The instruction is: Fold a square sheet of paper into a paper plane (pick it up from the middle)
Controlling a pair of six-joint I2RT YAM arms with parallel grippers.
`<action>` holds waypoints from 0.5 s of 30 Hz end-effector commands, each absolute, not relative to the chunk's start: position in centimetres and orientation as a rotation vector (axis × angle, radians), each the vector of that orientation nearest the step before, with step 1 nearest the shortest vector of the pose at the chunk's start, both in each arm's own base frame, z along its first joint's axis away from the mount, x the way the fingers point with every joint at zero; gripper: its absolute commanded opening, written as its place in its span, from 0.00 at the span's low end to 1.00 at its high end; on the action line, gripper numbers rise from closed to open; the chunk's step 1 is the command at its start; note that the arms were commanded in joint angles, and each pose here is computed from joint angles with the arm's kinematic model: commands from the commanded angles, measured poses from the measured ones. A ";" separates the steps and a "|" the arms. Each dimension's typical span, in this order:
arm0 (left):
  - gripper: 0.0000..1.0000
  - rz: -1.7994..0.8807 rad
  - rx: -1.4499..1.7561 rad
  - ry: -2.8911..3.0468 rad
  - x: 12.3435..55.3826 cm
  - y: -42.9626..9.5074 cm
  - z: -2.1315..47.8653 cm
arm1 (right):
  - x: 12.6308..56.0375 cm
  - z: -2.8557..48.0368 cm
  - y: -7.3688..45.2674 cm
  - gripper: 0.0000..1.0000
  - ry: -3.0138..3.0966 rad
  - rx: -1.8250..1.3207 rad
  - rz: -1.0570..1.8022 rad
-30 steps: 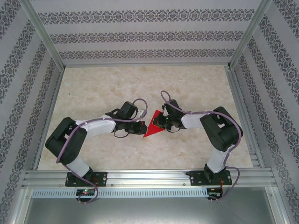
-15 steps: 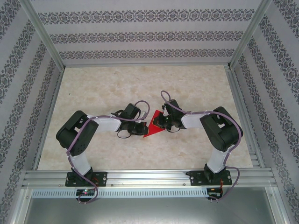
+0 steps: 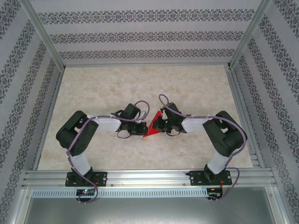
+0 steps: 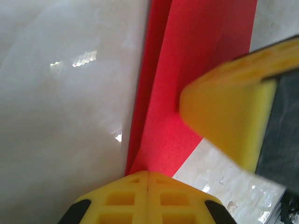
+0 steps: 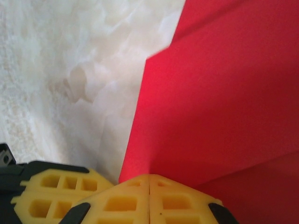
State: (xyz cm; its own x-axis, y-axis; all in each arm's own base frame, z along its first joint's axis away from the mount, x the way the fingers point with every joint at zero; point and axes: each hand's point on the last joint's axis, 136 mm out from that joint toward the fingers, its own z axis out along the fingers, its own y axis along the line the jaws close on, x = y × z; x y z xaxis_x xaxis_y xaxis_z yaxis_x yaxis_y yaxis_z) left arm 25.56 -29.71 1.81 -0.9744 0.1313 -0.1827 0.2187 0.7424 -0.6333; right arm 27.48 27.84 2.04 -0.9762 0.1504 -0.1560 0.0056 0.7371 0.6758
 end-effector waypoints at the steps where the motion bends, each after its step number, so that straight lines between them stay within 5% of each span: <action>1: 0.00 -0.958 0.244 2.885 24.7 -28.2 -0.3 | 27.3 2.4 29.0 0.07 2.716 0.106 1.114; 15: 0.00 -0.887 0.215 2.936 23.9 -26.9 -1.2 | 28.0 -0.8 26.4 0.05 2.824 0.237 0.916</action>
State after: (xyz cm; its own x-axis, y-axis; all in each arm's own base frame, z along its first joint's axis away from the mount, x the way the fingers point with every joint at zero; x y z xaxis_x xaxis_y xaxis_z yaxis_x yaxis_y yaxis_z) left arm 25.52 -29.65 1.75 -0.9738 0.1300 -0.1864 0.2202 0.7418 -0.6334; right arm 27.33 28.78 1.29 -0.9833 0.1425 -0.1132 0.0291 0.7368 0.6755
